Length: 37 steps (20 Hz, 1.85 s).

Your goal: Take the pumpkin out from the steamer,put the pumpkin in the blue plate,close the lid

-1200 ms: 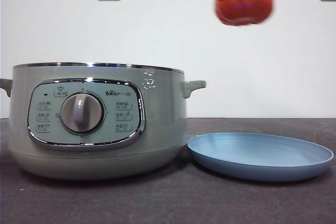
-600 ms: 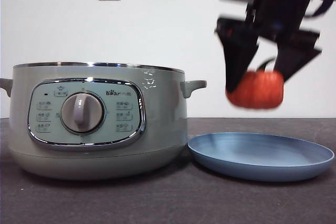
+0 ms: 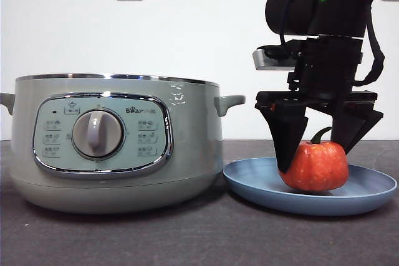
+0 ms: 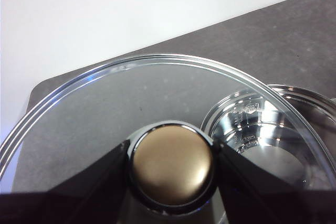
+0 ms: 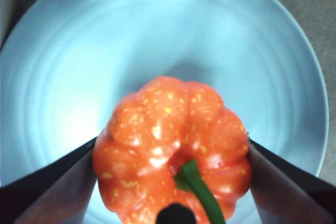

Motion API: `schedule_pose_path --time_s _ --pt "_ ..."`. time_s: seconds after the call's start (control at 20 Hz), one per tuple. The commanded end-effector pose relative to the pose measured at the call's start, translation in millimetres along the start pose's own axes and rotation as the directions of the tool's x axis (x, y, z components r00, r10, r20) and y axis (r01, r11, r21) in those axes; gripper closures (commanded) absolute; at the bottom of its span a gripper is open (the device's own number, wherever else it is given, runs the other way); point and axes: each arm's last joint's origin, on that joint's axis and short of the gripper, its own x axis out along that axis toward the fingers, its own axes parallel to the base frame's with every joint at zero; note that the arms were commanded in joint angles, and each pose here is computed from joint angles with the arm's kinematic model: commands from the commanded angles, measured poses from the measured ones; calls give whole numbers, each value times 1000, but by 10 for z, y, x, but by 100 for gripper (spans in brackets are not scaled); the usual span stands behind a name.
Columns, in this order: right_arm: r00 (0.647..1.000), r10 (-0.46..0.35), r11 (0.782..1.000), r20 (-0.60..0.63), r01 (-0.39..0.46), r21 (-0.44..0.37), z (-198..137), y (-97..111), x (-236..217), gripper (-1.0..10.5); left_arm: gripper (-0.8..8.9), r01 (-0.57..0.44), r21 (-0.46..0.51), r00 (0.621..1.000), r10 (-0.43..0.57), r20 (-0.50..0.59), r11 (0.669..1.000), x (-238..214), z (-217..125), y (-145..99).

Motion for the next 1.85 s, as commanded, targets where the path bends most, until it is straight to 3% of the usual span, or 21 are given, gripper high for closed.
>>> schedule_pose_path --time_s 0.05,0.35,0.5,0.75,0.95,1.2,1.4,1.85 --pt "1000 -1 1000 -24 1 13 -28 1 40 342 821 -11 -19 997 13 74 1000 -74 70 32" --pt "1000 2 1000 0 -2 29 -26 -3 -35 348 821 -6 -19 997 8 75 1000 -74 71 31" --pt "995 6 999 103 -11 45 -35 -22 -341 348 822 1 -16 998 0 68 1000 -4 100 7" --pt "945 2 998 327 -24 63 -161 -87 -1008 349 821 133 3 991 -133 35 991 313 203 -133" --pt "891 -7 996 454 -34 83 -346 -162 -1429 349 821 299 8 954 -299 -18 954 740 282 -326" --pt "868 -24 994 497 -32 104 -553 -226 -1681 349 821 414 0 906 -412 -96 910 1239 283 -539" --pt "857 -84 990 509 13 141 -615 -269 -1750 350 821 421 -3 898 -417 -144 907 1531 246 -654" --pt "858 -90 989 505 16 149 -620 -288 -1749 350 821 425 -11 882 -417 -220 905 1894 143 -791"
